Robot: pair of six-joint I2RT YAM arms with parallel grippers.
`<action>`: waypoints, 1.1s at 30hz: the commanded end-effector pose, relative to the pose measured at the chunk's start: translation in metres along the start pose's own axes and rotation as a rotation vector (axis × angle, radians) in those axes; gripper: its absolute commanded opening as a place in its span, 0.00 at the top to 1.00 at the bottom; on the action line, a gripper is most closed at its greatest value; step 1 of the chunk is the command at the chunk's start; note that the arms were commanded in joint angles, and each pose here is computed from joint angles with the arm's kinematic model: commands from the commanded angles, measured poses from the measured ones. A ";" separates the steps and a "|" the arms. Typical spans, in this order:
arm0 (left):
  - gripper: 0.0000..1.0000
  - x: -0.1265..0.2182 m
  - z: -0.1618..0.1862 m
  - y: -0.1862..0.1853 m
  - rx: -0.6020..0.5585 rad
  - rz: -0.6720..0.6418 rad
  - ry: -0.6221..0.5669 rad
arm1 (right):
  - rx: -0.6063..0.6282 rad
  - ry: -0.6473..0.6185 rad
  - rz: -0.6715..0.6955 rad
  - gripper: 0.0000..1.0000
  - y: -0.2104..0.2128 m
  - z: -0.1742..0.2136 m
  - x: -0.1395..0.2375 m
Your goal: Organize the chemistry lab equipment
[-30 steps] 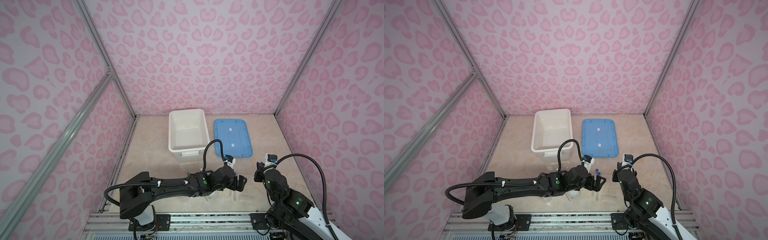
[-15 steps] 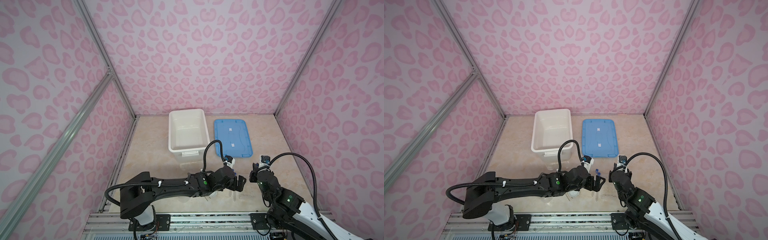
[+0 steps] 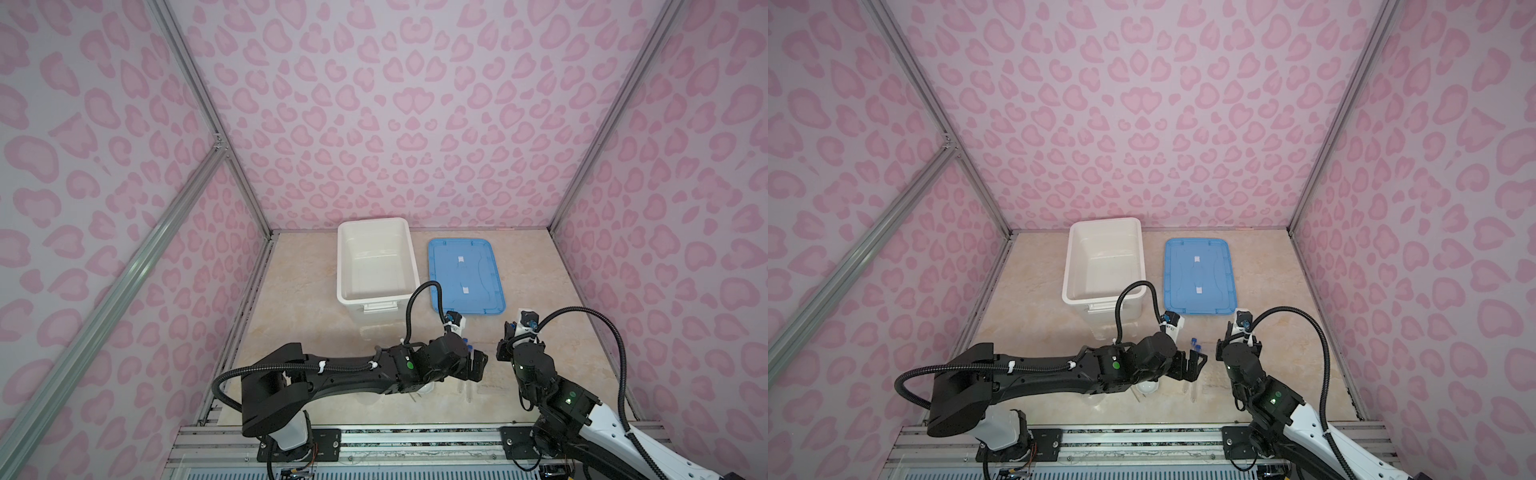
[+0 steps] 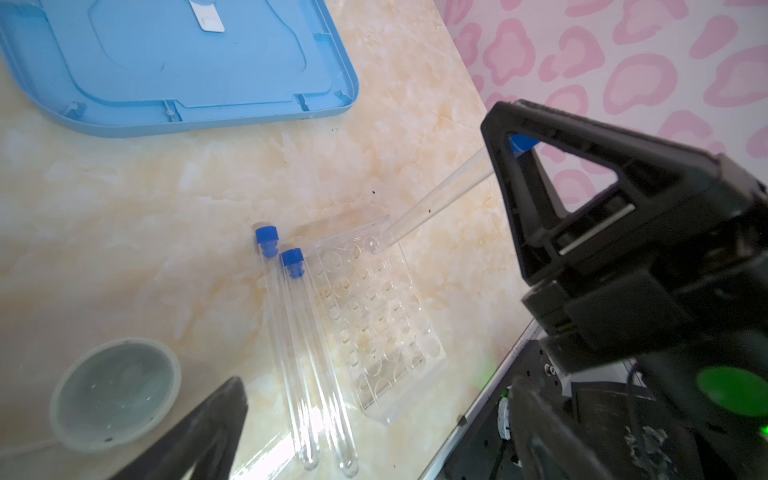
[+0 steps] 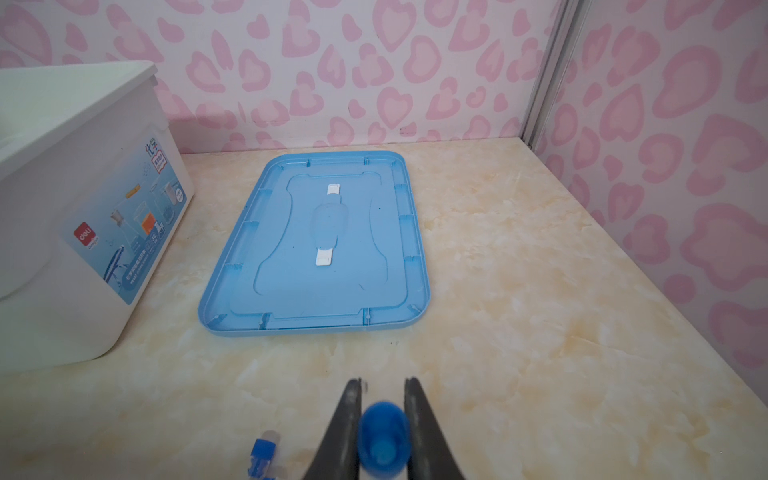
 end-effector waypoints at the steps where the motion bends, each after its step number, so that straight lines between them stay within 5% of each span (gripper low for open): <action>1: 0.00 -0.003 -0.002 0.002 0.008 -0.013 -0.018 | 0.025 0.008 -0.020 0.80 0.005 -0.002 -0.003; 10: 0.01 -0.002 -0.001 0.002 0.005 -0.018 -0.012 | -0.011 0.026 -0.053 0.72 0.001 0.003 0.003; 20: 0.02 0.003 0.001 0.007 -0.034 -0.085 0.017 | -0.102 0.032 -0.017 0.03 -0.011 -0.008 0.014; 26: 0.10 0.009 0.004 0.009 -0.068 -0.121 0.077 | -0.151 0.111 -0.029 0.02 -0.012 -0.042 0.021; 33: 0.33 0.002 0.026 0.009 -0.094 -0.129 0.268 | -0.222 0.322 -0.077 0.02 -0.006 -0.079 0.028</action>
Point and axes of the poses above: each gripper's point midway between its finger pads, its own x axis back along the fingers, its own y axis along the line the jaws close on, z = x × y, the point moved 6 cm from there along x, back along the fingers, and after that the axes turned 15 degrees about -x, right-handed, at the moved point
